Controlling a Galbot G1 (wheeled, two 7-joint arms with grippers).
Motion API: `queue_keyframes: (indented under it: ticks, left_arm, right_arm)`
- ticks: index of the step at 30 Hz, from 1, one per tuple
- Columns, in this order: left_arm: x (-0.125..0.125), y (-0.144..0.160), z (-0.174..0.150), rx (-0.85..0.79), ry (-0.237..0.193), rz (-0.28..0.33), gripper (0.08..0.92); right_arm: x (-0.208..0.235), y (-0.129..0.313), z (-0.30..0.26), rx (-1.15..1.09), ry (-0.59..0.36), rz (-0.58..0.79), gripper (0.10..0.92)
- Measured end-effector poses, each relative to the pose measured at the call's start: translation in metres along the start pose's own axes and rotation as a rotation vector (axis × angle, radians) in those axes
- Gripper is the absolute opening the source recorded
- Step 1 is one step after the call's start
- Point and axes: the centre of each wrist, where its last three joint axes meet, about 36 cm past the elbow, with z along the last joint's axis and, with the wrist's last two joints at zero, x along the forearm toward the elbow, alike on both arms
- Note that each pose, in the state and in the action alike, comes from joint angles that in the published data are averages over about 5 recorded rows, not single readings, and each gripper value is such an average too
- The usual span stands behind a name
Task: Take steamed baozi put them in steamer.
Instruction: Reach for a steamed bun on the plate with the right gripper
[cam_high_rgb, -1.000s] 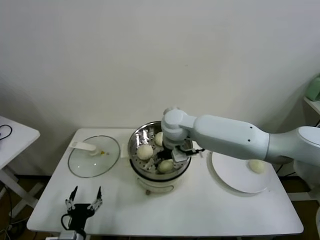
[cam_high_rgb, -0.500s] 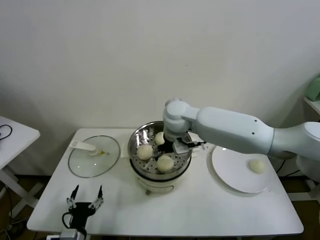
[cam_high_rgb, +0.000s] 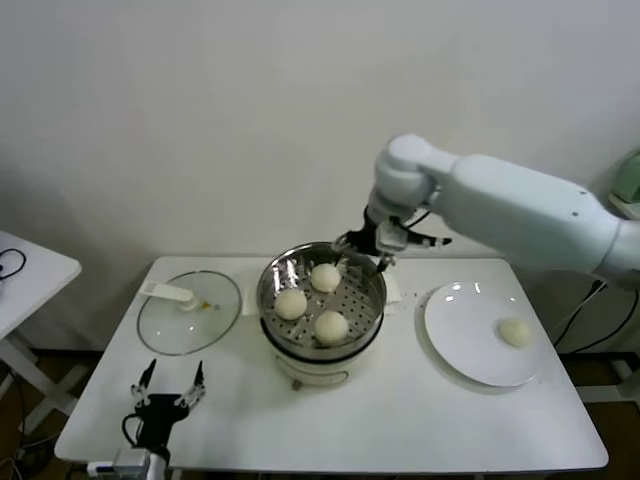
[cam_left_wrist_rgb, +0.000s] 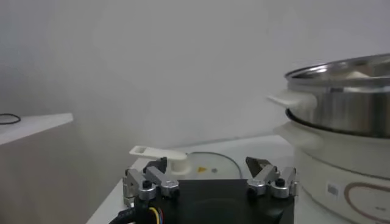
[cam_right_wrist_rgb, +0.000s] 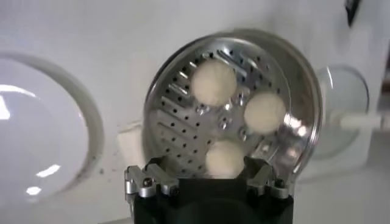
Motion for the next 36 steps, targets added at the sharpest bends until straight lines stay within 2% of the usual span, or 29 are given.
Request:
queue_keyframes:
  ticks: [11,20,28,36]
  left_arm:
    - [-0.002,-0.004,-0.006,0.008,-0.028,0.03,0.823]
    - [-0.002,-0.011,-0.01,0.009,-0.053,0.056,0.823]
    - [-0.001,-0.012,-0.009,0.012,-0.052,0.052,0.823]
    - [-0.001,-0.013,-0.004,0.015,-0.036,0.043,0.823]
  right_arm:
    - [0.025,0.172,0.058,-0.718,-0.041,0.068,0.823]
    - [0.007,0.295,0.067,-1.044,0.018,0.033,0.823]
    - [-0.027,0.363,0.07,-1.182,0.091,-0.053,0.823]
    - [-0.069,0.39,0.074,-1.226,0.132,-0.13,0.823]
